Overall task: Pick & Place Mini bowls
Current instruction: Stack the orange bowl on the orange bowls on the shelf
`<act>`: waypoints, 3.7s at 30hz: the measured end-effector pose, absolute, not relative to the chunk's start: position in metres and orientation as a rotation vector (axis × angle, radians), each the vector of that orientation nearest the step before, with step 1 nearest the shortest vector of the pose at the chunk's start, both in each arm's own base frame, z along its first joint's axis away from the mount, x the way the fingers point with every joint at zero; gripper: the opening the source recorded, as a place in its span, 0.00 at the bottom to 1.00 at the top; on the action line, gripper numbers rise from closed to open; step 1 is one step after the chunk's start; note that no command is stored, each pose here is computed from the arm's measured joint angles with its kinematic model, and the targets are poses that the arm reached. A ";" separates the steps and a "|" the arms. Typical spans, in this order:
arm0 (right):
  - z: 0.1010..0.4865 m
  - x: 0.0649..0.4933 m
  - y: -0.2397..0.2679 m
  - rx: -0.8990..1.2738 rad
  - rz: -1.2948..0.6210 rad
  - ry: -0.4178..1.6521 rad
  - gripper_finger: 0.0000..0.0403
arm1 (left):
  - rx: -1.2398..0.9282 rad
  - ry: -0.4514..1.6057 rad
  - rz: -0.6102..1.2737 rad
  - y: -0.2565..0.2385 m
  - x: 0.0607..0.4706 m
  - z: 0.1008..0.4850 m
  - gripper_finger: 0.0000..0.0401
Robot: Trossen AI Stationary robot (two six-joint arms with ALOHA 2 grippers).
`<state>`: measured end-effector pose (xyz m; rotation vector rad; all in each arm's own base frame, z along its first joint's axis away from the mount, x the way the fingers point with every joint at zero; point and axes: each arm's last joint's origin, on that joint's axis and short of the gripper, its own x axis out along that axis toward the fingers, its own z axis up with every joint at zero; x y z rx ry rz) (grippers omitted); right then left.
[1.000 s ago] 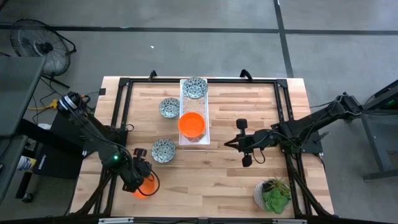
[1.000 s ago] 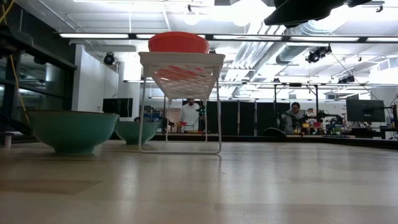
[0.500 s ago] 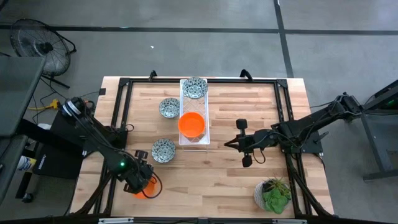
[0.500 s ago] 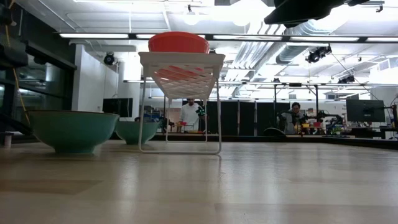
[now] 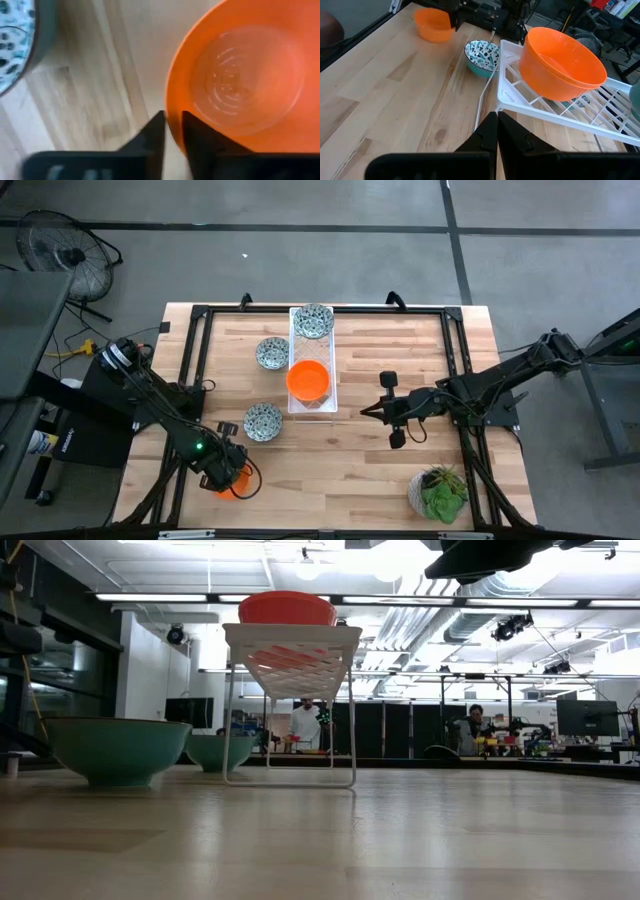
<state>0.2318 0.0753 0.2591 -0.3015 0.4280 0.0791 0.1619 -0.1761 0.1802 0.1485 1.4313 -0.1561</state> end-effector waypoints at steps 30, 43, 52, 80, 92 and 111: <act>0.260 0.232 0.075 -0.297 0.087 0.419 0.00 | 0.232 1.193 -0.028 -0.189 0.183 0.265 0.00; 0.260 0.233 0.075 -0.295 0.086 0.413 0.00 | 0.366 0.889 0.258 -0.159 0.222 0.304 0.00; 0.270 0.236 0.076 -0.272 0.045 0.316 0.00 | 0.453 0.713 0.222 -0.154 0.249 0.335 0.00; 0.318 0.308 0.149 -0.796 0.558 0.588 0.35 | 0.086 0.878 -0.075 -0.078 0.288 0.351 0.00; 0.358 0.342 0.180 -1.060 0.623 0.528 0.35 | 0.012 0.969 -0.151 -0.073 0.283 0.350 0.00; 0.329 0.388 0.174 -1.321 0.742 0.390 0.35 | 0.050 1.161 -0.219 -0.075 0.282 0.330 0.00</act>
